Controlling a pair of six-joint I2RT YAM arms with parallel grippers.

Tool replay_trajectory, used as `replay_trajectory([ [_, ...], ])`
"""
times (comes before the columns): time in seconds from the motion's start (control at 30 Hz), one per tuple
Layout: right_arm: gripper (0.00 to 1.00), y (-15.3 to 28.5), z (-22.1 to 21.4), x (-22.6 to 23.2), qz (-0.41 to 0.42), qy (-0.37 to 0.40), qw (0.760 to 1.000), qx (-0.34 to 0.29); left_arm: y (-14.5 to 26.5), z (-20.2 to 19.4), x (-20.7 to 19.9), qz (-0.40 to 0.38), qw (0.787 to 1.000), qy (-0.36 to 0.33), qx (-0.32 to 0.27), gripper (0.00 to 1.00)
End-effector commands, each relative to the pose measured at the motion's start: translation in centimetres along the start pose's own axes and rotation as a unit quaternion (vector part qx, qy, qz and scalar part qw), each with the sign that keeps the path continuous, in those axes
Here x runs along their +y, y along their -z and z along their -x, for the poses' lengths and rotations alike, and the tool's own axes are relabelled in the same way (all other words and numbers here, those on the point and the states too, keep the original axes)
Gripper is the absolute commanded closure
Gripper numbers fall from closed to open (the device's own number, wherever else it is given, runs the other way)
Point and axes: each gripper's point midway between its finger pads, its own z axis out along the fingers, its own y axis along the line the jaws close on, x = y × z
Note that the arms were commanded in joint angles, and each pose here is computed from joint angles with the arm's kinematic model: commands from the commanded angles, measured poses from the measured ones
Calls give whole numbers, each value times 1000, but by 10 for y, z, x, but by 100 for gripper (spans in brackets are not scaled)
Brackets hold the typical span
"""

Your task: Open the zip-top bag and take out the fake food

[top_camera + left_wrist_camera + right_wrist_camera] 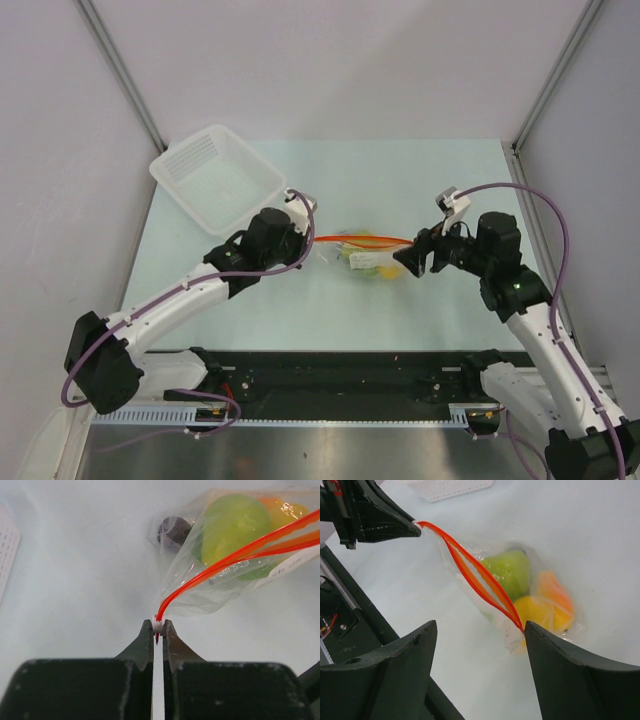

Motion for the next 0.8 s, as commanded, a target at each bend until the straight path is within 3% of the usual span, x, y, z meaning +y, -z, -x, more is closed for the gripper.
replay_trajectory([
  [0.0,24,4,27,7,-8,49,999,7,5,22,1,-6,999,-15,-45,100],
  [0.17,23,-30,51,14,21,91,995,35,8,26,-1,-10,999,-18,-50,100],
  [0.27,23,-49,45,15,38,99,991,82,9,25,0,-10,999,-19,-49,100],
  [0.43,38,-74,31,14,40,128,982,133,10,27,-1,-14,998,-21,-53,100],
  [0.77,51,-98,8,13,36,149,971,181,10,30,-6,-25,998,-18,-58,100],
])
